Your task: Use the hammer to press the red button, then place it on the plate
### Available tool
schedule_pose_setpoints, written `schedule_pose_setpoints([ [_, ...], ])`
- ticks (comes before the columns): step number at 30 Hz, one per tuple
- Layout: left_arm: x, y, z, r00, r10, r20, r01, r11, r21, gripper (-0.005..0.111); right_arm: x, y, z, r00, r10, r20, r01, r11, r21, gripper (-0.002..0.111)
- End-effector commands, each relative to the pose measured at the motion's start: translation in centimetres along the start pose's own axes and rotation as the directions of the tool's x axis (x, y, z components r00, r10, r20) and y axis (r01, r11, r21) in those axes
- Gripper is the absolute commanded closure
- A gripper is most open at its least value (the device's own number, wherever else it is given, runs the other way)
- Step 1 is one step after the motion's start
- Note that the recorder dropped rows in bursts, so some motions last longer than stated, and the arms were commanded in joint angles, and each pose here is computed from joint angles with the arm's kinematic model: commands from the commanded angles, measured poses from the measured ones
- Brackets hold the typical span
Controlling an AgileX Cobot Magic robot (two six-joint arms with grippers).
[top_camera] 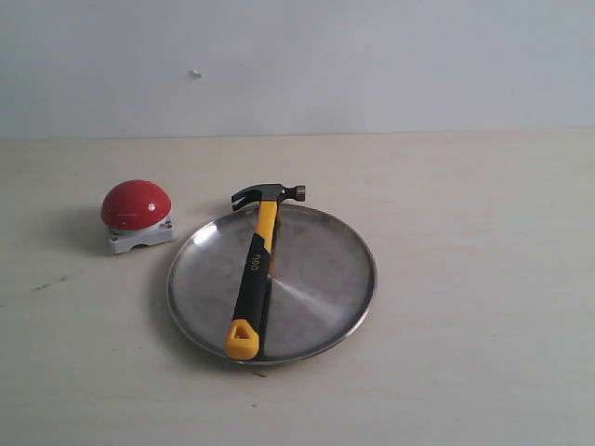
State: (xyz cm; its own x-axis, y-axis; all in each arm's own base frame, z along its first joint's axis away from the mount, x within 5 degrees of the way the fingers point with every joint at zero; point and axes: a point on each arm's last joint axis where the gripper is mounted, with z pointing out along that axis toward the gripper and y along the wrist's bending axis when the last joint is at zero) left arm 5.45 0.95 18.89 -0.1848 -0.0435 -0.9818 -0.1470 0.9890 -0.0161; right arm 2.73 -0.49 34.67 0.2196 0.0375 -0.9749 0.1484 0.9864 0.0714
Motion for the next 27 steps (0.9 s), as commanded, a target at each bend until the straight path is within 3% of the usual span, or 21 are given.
schedule_pose_setpoints([
  [1, -0.1, 0.0, 0.0, 1.0, 0.008, 0.019, -0.008, 1.0, -0.001, 0.106, 0.9, -0.1, -0.9, 1.0, -0.018, 0.015, 0.018, 1.0, 0.015, 0.049],
  [9, -0.1, 0.0, 0.0, 1.0, 0.008, 0.019, -0.008, 1.0, -0.001, 0.106, 3.4, -0.2, -1.1, 0.997, 0.026, 0.077, -0.026, 1.0, 0.002, 0.049],
  [27, -0.1, 0.0, 0.0, 1.0, 0.008, 0.019, -0.008, 1.0, -0.001, 0.106, 12.2, -0.9, 0.0, 0.996, 0.018, -0.09, -0.017, 1.0, 0.018, 0.049],
])
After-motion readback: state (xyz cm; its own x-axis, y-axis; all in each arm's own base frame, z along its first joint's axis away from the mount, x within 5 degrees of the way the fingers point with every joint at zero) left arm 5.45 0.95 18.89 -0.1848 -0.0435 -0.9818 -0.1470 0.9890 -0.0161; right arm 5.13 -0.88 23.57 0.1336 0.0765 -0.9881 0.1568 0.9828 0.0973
